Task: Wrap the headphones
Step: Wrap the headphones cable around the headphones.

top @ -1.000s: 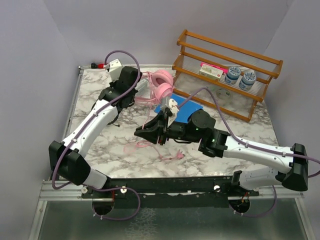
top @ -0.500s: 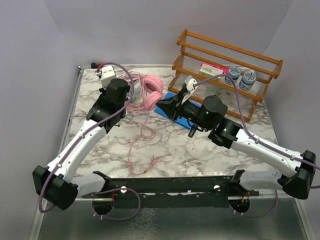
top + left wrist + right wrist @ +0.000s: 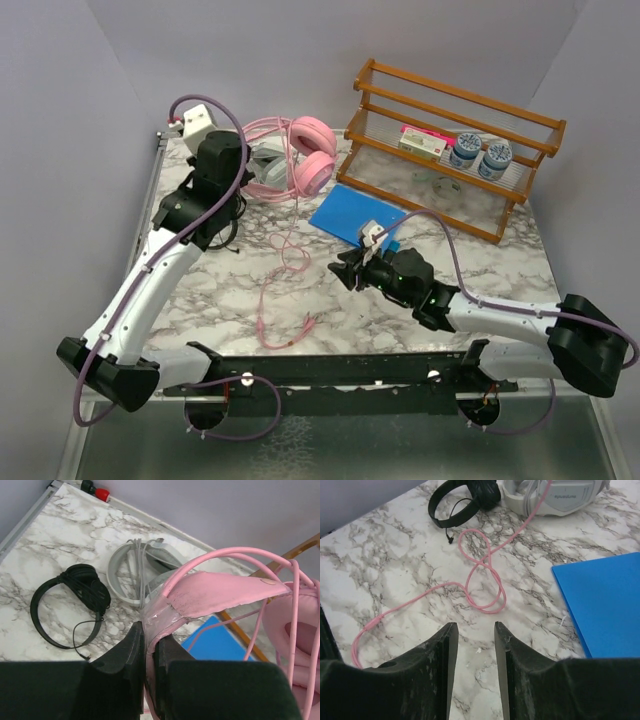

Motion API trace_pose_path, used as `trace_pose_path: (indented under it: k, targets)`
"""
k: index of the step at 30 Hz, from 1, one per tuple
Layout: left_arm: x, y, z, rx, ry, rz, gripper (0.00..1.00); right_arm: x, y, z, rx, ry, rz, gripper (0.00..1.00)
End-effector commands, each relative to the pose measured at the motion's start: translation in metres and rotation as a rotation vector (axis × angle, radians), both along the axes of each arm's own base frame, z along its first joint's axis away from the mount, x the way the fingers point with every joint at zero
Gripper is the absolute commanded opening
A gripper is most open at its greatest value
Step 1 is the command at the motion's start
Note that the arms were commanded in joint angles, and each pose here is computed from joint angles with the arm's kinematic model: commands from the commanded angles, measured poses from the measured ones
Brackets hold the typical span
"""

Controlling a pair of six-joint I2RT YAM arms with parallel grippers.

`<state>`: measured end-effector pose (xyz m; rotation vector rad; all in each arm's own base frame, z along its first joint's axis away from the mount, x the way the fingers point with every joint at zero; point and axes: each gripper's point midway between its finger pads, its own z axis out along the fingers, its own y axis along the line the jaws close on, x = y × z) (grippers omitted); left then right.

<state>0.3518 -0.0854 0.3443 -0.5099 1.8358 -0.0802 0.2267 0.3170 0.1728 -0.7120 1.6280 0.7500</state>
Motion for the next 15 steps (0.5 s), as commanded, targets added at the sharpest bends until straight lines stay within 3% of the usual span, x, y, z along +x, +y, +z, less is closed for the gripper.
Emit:
trace_pose_path:
  k: [1,5,10,15]
  targets:
    - [-0.01,-0.018,0.061,-0.221,-0.121,-0.052,0.0,0.02,0.002,0.039,0.176,-0.148,-0.074,0.45]
    - [-0.022,-0.02,0.096,-0.288,-0.189,-0.092,0.0,0.037,0.006,0.031,0.244,-0.091,-0.066,0.52]
    - [-0.034,-0.022,0.13,-0.338,-0.255,-0.138,0.0,0.049,0.031,0.027,0.285,-0.069,0.043,0.67]
    - [-0.037,-0.019,0.152,-0.349,-0.296,-0.139,0.0,0.052,0.054,0.007,0.273,-0.023,0.112,0.97]
